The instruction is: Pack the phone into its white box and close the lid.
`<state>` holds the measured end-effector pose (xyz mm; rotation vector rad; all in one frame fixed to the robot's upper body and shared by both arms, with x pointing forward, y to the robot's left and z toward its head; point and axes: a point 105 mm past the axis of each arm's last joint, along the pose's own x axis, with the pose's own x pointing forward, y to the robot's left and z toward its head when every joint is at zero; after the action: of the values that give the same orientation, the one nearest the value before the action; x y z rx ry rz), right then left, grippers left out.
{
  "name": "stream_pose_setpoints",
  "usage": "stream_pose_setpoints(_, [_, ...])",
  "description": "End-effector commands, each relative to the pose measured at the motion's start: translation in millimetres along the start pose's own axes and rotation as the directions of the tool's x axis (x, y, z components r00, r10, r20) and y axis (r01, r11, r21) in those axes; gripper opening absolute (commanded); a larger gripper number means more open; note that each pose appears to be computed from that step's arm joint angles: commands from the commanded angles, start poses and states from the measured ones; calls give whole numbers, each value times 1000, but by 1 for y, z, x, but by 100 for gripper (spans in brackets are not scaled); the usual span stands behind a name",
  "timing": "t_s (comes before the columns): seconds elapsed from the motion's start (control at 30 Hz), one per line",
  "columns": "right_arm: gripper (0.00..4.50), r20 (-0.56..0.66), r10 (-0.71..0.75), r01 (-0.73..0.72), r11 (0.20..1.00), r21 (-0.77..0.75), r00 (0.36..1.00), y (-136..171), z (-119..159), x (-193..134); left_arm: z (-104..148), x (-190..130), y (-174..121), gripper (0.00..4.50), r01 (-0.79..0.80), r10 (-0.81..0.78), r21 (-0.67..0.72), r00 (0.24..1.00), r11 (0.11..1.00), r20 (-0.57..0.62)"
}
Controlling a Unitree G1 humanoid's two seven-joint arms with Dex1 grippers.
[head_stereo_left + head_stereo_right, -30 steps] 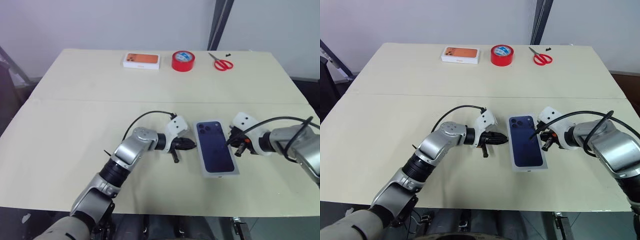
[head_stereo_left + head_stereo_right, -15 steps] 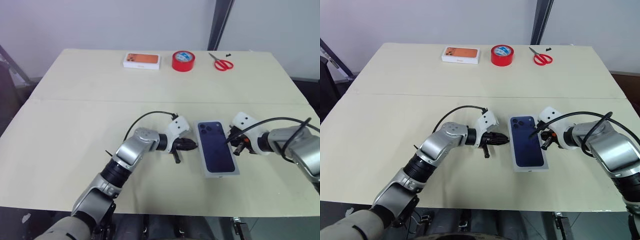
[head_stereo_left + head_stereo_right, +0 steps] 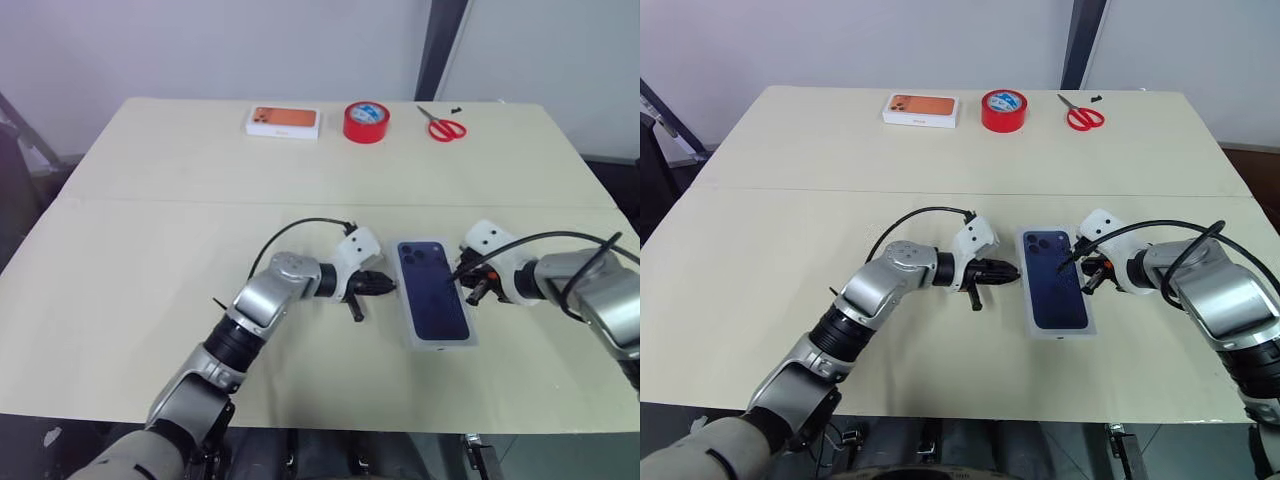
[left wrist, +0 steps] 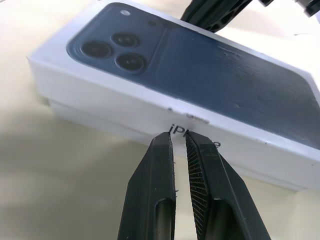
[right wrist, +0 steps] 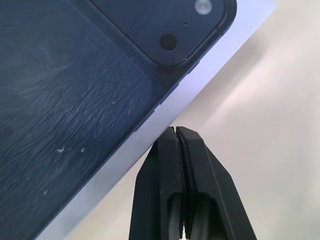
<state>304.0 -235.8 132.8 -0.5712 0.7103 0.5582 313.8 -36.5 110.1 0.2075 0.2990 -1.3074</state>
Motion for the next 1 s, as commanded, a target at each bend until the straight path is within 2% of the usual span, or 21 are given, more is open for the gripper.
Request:
stream_pose_setpoints(0.03, [5, 51, -54, 56, 998, -43, 997, -16, 8, -22, 5, -9, 5, 51, -20, 20, -5, 1000, 1000, 24])
stream_pose_setpoints(0.13, [5, 63, -52, 56, 996, -71, 997, -20, 6, -33, 6, -18, 12, 51, -47, 47, -6, 998, 999, 33])
stream_pose_setpoints(0.2, [5, 82, -26, 34, 995, -92, 996, -18, 5, -40, 16, -22, 19, 51, -73, 74, -13, 995, 997, 71])
stream_pose_setpoints(0.33, [5, 133, 108, -90, 987, -134, 985, 6, 6, -53, 47, -21, 30, 51, -105, 106, -16, 980, 994, 168])
stream_pose_setpoints(0.43, [5, 144, 221, -203, 970, -132, 964, 33, 3, -50, 57, -7, 34, 51, -113, 112, -5, 980, 994, 166])
stream_pose_setpoints(0.6, [5, 105, 249, -239, 966, -103, 963, 54, -11, -34, 38, 21, 35, 51, -110, 108, 53, 993, 993, 39])
stream_pose_setpoints(0.67, [5, 63, 235, -227, 968, -103, 970, 57, -20, -28, 19, 31, 33, 51, -96, 101, 78, 993, 992, -62])
stream_pose_setpoints(0.77, [5, 38, 229, -225, 969, -103, 973, 61, -26, -25, 3, 38, 31, 51, -83, 93, 82, 986, 993, -138])
stream_pose_setpoints(0.9, [5, 17, 224, -221, 970, -103, 974, 62, -33, -24, -3, 41, 29, 51, -76, 88, 80, 985, 994, -151])
stream_pose_setpoints(1.0, [5, 92, 150, -140, 984, -109, 984, 46, -20, -28, 16, 31, 39, 51, -132, 136, 72, 989, 989, -51])
